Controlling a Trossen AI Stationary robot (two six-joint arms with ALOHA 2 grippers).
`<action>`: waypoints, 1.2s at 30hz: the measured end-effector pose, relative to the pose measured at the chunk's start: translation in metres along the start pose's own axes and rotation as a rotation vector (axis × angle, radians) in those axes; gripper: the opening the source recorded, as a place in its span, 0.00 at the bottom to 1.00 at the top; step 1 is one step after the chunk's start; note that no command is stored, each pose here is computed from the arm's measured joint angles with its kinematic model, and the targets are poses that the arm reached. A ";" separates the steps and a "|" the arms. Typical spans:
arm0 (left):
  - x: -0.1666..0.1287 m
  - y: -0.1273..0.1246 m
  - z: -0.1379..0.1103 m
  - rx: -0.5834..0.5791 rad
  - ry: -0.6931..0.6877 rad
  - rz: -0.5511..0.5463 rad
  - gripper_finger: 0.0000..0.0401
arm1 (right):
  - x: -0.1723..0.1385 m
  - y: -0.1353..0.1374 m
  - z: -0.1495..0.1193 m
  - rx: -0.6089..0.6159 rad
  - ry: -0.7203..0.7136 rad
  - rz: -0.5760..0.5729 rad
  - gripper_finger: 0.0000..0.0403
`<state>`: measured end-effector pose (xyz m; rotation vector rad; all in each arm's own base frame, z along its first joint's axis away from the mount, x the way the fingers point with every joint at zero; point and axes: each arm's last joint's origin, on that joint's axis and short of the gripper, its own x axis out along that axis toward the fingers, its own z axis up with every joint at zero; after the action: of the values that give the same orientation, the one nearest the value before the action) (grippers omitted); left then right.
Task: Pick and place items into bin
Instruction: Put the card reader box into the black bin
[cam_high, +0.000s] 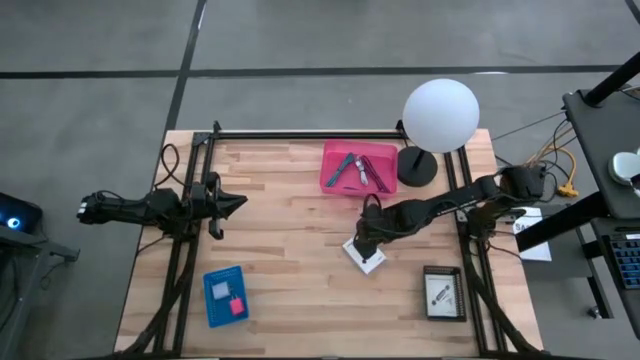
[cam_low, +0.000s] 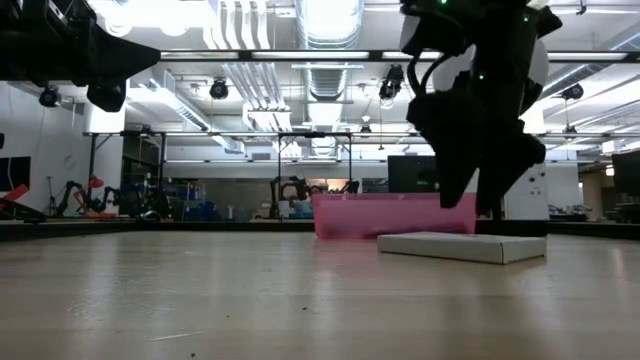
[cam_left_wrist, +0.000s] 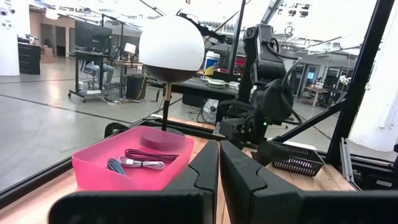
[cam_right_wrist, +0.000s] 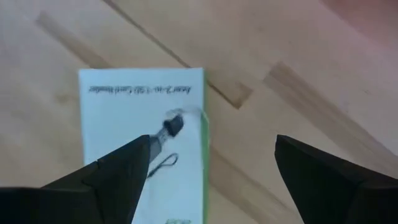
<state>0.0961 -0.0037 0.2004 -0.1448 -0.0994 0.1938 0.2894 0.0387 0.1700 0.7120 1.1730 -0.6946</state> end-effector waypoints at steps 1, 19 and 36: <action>0.000 0.000 0.000 0.000 0.000 0.000 0.00 | 0.003 0.000 0.001 0.005 -0.001 -0.001 0.81; -0.001 0.000 0.002 -0.004 -0.015 -0.002 0.00 | 0.035 0.005 0.002 0.051 0.000 -0.088 0.80; -0.001 0.000 0.002 -0.007 -0.021 -0.003 0.00 | 0.037 0.007 -0.001 0.094 0.109 -0.033 0.58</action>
<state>0.0949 -0.0035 0.2024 -0.1493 -0.1216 0.1920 0.3027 0.0397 0.1351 0.8192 1.2605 -0.7502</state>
